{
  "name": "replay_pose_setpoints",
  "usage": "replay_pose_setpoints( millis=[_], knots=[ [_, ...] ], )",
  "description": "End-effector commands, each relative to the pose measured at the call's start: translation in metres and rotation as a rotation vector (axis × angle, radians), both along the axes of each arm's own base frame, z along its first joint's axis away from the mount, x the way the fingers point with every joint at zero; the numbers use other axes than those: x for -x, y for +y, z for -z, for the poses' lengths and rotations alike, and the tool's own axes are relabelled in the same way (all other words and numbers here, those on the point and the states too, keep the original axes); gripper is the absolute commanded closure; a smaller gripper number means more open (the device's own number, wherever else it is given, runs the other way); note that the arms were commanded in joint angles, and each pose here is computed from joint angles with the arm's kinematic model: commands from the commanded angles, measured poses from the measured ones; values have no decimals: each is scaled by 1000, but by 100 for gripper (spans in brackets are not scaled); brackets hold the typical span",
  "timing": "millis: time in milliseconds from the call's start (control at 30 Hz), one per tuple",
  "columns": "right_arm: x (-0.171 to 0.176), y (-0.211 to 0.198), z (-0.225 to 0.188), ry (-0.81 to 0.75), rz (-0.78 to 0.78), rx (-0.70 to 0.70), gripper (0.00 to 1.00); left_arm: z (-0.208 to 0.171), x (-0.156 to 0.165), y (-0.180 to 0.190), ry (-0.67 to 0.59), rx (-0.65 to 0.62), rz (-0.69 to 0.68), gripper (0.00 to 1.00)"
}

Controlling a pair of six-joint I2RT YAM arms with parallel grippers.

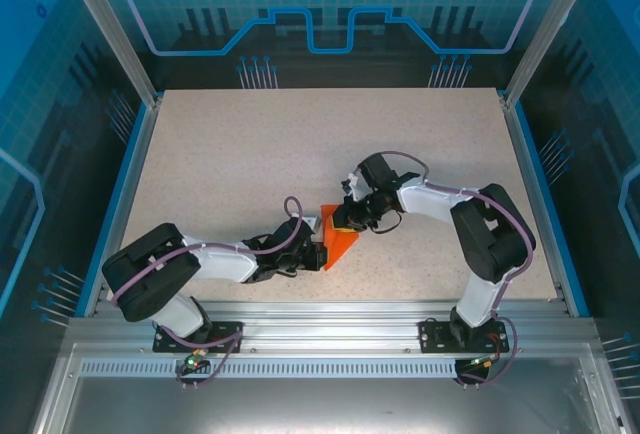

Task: Fold a paper plane with a square sheet of paper (pick it up from the middle)
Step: Perform the fourth fold on the wing at the bottom-center of the table.

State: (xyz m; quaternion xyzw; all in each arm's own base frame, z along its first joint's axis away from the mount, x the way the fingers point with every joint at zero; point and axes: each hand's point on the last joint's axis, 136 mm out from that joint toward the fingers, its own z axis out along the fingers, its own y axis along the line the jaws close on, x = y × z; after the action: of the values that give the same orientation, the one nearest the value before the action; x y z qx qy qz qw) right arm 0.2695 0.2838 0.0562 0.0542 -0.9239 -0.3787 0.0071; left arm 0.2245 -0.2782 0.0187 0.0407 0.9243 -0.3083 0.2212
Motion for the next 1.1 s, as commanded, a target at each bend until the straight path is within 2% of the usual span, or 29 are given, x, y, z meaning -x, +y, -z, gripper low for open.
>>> replay_pose_setpoints(
  millis=[0,167,367,500,700,1067],
  knots=[
    [0,15,-3,11,-30,-34,84,10,4,10,27,-24,-22,100],
    [-1,26,-2,22,-56,-55,83,11,3,10,31,-32,-21,100],
    [-7,24,14,45,-37,-17,84,13,4,14,37,-51,-33,100],
    [-11,24,20,40,-31,2,84,14,5,15,44,-58,-28,94],
    [-13,22,25,50,-30,5,84,8,6,14,38,-41,-27,80],
    [-12,19,26,54,-34,11,84,-1,10,6,35,-3,15,87]
  ],
)
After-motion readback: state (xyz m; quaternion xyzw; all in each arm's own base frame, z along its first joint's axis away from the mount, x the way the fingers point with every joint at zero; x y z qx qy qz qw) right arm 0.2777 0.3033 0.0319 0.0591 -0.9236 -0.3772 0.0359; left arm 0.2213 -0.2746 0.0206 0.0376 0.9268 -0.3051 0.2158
